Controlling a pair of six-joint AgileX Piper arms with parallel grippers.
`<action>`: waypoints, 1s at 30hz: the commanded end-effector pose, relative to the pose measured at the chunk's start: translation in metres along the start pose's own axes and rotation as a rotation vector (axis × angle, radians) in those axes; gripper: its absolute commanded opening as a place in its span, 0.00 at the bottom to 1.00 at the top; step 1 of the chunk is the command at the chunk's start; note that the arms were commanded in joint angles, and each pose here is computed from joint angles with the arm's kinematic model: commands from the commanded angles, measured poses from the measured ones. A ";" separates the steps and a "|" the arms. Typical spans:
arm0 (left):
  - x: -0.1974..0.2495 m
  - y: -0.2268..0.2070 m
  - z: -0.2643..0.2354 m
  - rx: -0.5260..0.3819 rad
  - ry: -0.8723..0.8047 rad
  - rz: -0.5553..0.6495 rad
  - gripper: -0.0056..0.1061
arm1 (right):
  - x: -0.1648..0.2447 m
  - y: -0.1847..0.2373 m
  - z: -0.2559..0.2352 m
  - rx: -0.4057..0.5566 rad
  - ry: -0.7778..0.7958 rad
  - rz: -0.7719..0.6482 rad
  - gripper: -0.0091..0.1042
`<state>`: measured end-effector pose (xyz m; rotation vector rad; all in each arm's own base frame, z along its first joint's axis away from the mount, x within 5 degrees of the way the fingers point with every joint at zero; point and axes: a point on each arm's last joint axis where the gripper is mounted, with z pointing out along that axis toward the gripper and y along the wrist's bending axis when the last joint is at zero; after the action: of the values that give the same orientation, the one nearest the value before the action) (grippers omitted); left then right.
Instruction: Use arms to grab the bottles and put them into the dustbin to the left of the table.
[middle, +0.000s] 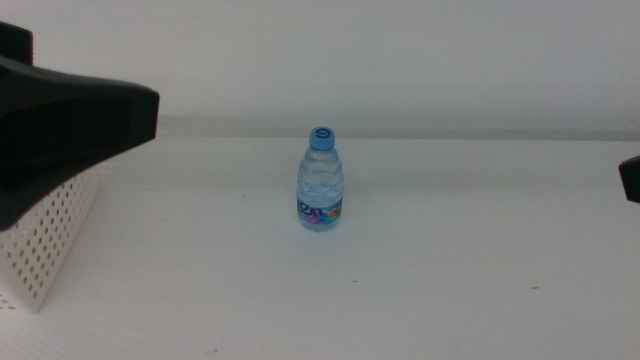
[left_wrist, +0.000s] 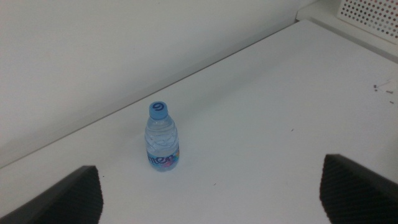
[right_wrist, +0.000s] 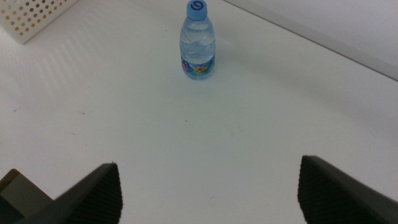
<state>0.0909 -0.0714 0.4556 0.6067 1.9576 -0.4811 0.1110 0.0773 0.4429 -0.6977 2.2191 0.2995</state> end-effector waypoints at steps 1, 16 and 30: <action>-0.001 -0.001 -0.002 0.007 -0.024 -0.005 0.89 | -0.001 0.000 -0.002 0.002 -0.013 -0.001 0.75; 0.082 0.021 0.094 -0.079 -0.411 0.056 0.89 | -0.001 0.000 -0.002 0.002 -0.013 -0.001 0.75; 0.165 0.032 0.136 -0.107 -0.217 -0.005 0.89 | -0.001 0.000 -0.002 0.002 -0.011 -0.001 0.75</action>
<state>0.1411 -0.0880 0.2476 0.4746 1.7602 -0.4176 0.1110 0.0773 0.4429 -0.6955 2.2199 0.3005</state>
